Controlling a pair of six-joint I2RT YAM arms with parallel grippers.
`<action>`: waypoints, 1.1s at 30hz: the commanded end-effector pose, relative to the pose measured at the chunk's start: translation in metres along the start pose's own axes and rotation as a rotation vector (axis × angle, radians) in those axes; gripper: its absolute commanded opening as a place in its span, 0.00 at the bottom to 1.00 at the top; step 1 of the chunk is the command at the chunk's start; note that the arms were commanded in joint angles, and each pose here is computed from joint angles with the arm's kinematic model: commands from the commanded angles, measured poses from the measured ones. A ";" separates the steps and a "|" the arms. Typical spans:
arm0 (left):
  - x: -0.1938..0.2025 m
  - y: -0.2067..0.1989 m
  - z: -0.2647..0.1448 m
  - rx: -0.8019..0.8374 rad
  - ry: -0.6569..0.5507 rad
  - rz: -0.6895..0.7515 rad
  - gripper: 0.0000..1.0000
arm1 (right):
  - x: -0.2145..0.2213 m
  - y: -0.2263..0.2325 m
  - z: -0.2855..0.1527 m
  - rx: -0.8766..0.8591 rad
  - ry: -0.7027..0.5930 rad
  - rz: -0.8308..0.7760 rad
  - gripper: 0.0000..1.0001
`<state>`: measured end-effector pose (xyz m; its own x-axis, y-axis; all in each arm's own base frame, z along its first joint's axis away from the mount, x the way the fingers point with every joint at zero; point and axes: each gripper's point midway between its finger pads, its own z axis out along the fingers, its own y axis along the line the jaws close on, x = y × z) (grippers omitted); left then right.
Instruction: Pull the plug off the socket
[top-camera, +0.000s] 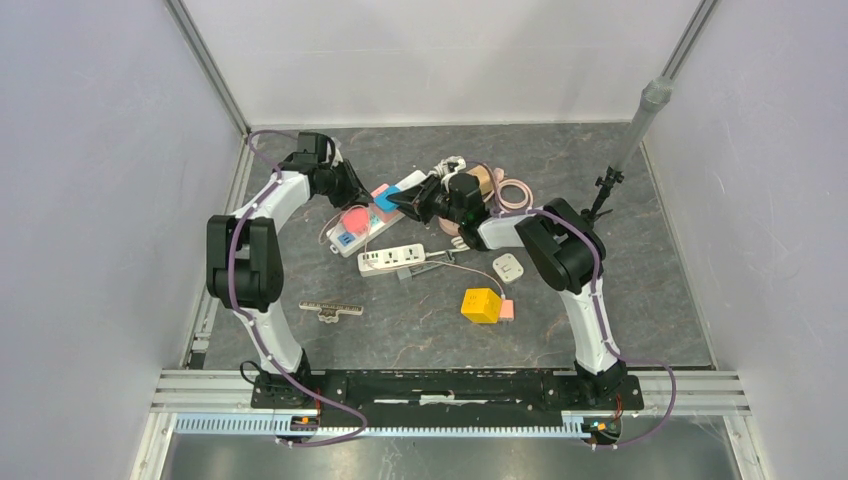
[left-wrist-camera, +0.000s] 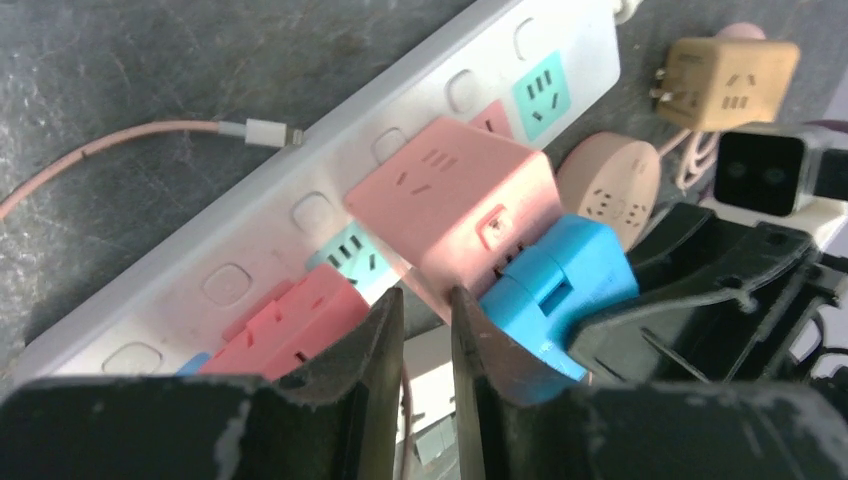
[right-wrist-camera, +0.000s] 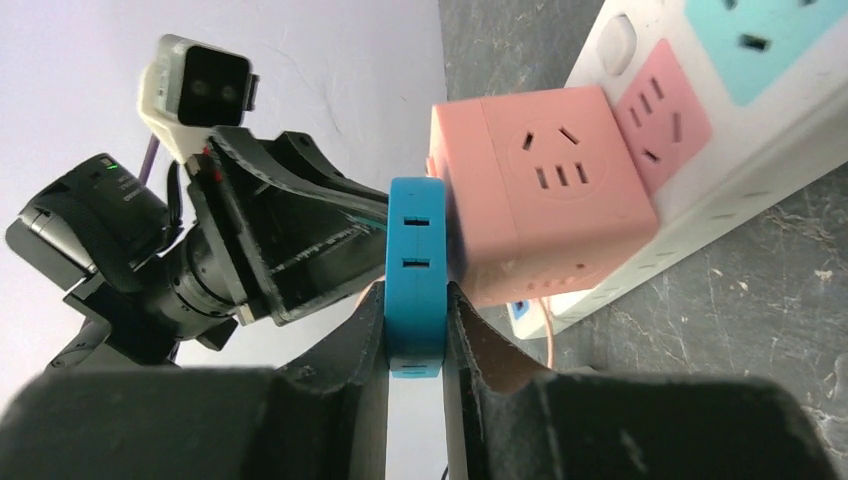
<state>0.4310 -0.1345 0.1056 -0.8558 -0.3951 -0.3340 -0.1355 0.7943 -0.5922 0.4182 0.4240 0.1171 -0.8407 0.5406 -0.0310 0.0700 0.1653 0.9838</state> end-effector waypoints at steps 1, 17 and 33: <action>0.041 0.035 0.010 -0.135 0.148 0.009 0.30 | -0.002 0.082 -0.009 -0.303 -0.012 -0.065 0.00; 0.032 0.031 0.005 -0.173 0.123 0.015 0.29 | -0.009 0.127 -0.026 -0.431 -0.051 -0.249 0.00; -0.062 -0.030 -0.106 -0.145 -0.215 0.071 0.57 | -0.097 0.044 -0.124 0.293 -0.266 -0.886 0.00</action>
<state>0.4445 -0.1193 0.1896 -0.7992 -0.4074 -0.4420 -0.1332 0.8370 -0.5307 0.4379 0.3342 0.2206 -0.5879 0.4868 -0.6461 -0.4195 0.4995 0.7580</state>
